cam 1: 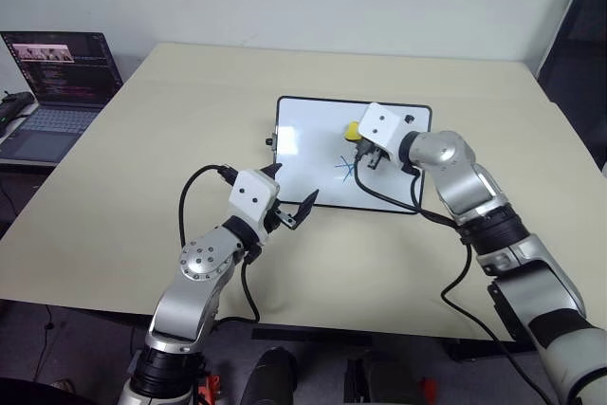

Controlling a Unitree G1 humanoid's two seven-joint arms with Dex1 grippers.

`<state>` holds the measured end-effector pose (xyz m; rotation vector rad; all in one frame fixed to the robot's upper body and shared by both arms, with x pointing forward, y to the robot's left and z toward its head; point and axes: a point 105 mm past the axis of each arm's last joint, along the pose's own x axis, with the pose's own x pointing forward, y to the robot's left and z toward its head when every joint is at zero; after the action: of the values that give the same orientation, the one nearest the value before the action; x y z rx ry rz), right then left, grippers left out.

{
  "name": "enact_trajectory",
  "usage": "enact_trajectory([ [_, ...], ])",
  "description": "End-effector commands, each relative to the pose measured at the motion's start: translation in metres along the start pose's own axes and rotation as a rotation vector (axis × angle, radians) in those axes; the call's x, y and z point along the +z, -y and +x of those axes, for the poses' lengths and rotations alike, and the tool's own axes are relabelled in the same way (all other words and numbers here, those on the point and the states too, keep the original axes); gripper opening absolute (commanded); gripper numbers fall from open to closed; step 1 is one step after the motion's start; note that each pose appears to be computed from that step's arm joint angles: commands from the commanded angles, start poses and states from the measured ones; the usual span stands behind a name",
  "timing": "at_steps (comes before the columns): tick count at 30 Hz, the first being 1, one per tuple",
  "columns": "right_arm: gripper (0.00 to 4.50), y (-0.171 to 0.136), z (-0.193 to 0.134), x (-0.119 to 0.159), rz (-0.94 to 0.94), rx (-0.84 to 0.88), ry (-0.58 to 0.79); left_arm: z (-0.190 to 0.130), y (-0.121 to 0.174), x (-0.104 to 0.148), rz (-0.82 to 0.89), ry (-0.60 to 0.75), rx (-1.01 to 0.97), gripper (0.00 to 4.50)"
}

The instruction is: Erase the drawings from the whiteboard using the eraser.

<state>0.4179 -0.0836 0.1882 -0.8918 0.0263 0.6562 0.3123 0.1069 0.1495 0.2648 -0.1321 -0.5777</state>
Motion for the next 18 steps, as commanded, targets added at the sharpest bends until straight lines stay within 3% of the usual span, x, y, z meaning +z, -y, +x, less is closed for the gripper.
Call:
enact_trajectory([
  [1, 0.86, 0.004, -0.015, -0.034, 0.026, -0.022, -0.109, 0.002, 0.0, 0.015, 0.024, 0.057, -0.005, 4.5],
  [9, 0.86, 0.001, -0.022, -0.041, 0.039, -0.027, -0.131, 0.004, 0.001, 0.016, 0.023, 0.06, -0.013, 4.5],
  [18, 0.86, -0.01, 0.003, -0.004, 0.038, 0.012, -0.038, 0.002, -0.001, 0.015, 0.024, 0.056, -0.007, 4.5],
])
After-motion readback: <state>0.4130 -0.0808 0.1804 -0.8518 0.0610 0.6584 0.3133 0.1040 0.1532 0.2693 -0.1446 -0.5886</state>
